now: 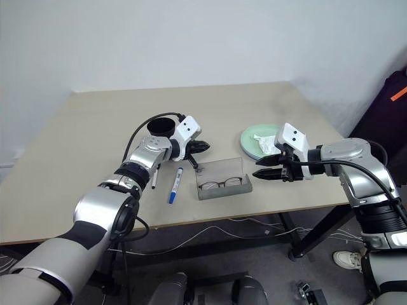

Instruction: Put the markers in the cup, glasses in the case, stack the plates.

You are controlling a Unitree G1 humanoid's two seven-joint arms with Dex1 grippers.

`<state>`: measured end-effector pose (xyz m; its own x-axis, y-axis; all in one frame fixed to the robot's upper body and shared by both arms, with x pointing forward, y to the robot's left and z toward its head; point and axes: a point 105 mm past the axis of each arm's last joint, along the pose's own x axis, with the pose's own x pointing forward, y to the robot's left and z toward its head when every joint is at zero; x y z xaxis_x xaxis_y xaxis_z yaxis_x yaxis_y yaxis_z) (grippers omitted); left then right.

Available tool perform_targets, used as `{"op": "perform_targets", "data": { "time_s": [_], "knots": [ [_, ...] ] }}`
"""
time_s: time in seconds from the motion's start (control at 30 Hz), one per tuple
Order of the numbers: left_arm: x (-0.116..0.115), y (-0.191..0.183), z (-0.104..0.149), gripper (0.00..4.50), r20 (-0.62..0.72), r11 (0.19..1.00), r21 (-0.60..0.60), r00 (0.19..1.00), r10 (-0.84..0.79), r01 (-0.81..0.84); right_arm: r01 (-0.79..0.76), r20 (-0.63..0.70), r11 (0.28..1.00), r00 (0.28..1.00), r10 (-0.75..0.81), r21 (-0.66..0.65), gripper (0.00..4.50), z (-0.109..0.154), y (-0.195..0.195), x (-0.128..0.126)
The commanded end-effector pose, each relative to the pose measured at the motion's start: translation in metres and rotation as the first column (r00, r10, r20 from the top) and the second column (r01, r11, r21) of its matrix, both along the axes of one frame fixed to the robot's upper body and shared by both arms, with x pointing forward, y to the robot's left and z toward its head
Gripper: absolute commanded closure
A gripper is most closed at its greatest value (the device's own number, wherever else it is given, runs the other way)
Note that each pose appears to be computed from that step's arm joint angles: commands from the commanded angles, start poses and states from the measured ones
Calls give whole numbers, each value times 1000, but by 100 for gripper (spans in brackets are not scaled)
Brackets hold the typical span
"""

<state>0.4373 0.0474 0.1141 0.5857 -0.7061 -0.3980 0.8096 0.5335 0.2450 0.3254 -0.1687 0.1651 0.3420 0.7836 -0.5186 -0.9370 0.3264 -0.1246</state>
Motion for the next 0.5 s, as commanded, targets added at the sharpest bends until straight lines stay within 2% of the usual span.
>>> {"op": "perform_targets", "data": {
  "time_s": [0.03, 0.27, 0.5],
  "knots": [
    [-3, -4, -2, 445, 23, 998, 48, 999, -43, 42, -10, 66, 1000, 998, 11, -7, 255, 15, 2, 3],
    [-14, -7, -19, 445, -32, 986, 115, 992, -122, 125, -13, 70, 1000, 997, 13, -5, 255, 15, 4, 3],
    [-27, -13, -16, 445, -93, 960, 86, 962, -257, 265, -11, 73, 1000, 997, 12, -5, 255, 14, 5, 3]
  ]
}}
